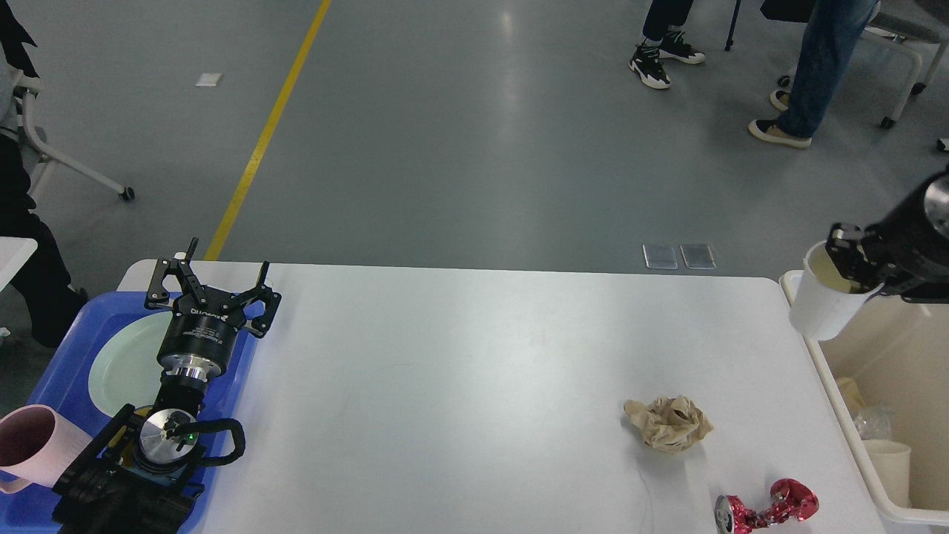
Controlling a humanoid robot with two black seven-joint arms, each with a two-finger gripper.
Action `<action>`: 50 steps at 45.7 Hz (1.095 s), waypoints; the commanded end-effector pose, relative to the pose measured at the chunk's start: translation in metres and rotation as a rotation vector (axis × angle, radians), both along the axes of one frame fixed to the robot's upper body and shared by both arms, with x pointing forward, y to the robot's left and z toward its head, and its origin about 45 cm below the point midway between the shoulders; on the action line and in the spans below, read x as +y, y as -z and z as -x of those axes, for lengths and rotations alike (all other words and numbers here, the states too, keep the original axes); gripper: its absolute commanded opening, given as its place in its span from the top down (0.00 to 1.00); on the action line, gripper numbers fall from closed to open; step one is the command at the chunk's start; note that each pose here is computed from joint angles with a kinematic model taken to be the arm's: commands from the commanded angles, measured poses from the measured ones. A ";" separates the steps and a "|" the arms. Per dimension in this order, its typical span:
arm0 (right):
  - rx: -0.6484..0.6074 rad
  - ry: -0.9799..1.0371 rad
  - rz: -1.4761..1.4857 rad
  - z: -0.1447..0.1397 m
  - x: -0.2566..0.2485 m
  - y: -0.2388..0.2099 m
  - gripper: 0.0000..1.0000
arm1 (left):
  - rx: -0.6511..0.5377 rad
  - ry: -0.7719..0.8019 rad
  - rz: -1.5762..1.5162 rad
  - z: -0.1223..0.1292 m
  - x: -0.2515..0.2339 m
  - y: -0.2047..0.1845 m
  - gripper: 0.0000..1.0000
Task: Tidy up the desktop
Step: 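Lift the cup and carry it over the white bin, then lower the cup into the bin and open the right gripper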
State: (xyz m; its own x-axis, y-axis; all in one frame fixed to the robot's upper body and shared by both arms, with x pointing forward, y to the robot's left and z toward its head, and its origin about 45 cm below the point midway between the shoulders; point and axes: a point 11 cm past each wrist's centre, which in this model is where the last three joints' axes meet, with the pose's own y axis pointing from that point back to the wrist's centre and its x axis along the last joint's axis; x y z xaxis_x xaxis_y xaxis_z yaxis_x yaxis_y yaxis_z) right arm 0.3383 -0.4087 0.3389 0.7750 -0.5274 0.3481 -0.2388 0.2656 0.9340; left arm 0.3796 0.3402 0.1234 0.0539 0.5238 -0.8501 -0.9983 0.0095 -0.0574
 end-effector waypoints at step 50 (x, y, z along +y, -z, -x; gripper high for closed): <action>-0.324 0.334 0.458 0.099 -0.161 0.302 1.00 | -0.001 -0.002 0.002 0.000 0.001 0.000 0.04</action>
